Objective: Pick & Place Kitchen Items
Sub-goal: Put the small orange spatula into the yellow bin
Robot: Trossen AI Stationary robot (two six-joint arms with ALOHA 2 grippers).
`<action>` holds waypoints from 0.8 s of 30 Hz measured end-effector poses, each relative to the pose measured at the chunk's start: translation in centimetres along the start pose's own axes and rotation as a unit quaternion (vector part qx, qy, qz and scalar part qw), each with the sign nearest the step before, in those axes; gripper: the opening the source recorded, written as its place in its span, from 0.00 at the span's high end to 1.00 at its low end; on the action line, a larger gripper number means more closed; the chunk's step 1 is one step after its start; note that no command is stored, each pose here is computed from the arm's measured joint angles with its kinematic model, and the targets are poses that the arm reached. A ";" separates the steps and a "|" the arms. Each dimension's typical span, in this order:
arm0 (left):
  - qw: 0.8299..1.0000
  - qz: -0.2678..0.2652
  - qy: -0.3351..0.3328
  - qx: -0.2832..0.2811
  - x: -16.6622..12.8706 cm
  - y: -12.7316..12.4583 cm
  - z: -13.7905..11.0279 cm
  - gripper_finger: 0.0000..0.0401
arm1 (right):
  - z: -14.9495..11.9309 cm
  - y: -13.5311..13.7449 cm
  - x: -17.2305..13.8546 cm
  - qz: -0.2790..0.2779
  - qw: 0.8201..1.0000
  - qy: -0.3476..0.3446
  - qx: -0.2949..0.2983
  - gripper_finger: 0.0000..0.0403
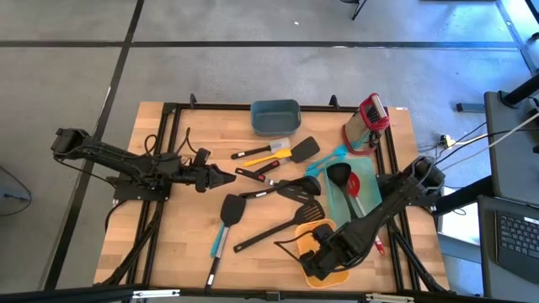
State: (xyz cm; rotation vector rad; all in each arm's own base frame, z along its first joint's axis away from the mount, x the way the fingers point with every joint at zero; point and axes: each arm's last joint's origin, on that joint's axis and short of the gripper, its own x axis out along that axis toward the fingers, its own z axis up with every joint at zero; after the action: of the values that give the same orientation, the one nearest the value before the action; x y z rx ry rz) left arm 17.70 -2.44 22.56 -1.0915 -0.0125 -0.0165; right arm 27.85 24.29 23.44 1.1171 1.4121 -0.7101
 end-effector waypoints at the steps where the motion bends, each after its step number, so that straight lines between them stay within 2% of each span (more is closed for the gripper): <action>1: 1.000 0.000 0.000 0.000 0.0 0.0 0.0 0.58 | 0.1 0.1 0.2 -0.003 1.000 -0.002 0.002 0.97; 24: 1.000 0.000 -0.001 -0.010 0.0 0.0 0.0 0.58 | 0.6 0.9 5.6 -0.040 0.999 -0.004 0.017 0.97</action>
State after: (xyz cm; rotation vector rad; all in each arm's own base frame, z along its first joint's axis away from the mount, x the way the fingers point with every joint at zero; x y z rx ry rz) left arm 17.70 -2.44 22.56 -1.1109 -0.0135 -0.0154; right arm 29.42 25.39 18.07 1.0892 1.4494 -0.7969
